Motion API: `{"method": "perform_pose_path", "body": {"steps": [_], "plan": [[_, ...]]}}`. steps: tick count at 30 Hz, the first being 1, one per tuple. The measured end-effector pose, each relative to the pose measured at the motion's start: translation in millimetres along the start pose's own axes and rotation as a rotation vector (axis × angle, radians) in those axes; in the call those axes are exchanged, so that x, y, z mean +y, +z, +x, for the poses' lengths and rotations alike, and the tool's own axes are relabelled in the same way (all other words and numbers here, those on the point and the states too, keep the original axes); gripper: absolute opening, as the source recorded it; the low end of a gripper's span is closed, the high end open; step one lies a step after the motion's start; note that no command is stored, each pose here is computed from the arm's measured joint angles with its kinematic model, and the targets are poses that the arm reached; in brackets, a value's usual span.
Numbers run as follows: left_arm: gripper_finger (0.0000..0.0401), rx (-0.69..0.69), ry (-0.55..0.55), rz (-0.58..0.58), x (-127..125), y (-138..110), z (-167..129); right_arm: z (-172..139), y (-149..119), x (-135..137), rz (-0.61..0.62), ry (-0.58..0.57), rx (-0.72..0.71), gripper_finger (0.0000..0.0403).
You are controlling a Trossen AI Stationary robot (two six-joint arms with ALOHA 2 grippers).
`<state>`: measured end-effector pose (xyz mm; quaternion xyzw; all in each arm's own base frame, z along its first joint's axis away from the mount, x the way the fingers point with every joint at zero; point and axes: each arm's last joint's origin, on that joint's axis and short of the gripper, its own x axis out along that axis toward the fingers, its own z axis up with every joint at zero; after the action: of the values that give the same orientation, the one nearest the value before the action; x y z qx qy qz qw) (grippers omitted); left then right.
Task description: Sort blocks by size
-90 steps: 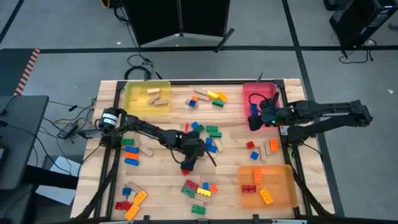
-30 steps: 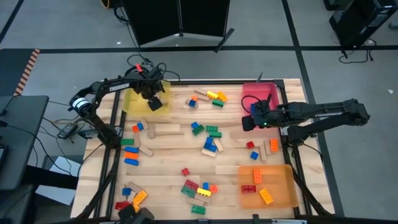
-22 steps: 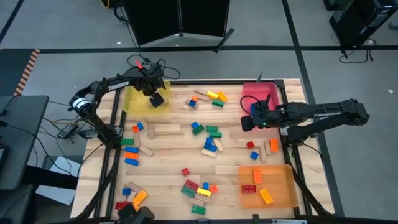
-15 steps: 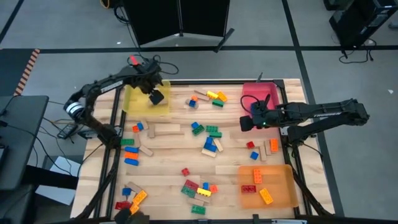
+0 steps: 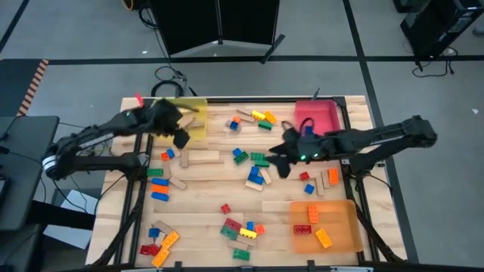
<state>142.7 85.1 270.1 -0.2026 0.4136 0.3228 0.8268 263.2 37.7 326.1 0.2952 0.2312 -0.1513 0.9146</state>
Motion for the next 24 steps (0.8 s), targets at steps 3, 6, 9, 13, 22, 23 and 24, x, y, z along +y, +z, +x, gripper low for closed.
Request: {"method": "perform_pose_path", "body": {"steps": [3,6,9,13,22,23,24], "plan": [[0.0253,-0.007,-0.024,-0.02,-5,-21,-1,15,6,25,-0.127,0.028,0.039,0.0246],[0.0253,-0.008,-0.062,-0.041,-10,-38,-2,30,7,45,-0.215,-0.006,0.139,0.0246],[0.0253,-0.011,-0.101,-0.04,-14,-49,-1,48,3,61,-0.27,-0.082,0.268,0.0245],[0.0253,-0.03,-0.141,-0.021,-20,-56,-1,70,-6,81,-0.285,-0.167,0.419,0.024],[0.0253,0.011,-0.209,0.082,-30,-63,-4,125,-39,133,-0.211,-0.173,0.542,0.0222],[0.0253,0.022,-0.211,0.094,-31,-65,-5,131,-44,139,-0.207,-0.165,0.551,0.0219],[0.0253,0.03,-0.214,0.108,-32,-66,-5,137,-49,143,-0.21,-0.161,0.559,0.0217]]}}
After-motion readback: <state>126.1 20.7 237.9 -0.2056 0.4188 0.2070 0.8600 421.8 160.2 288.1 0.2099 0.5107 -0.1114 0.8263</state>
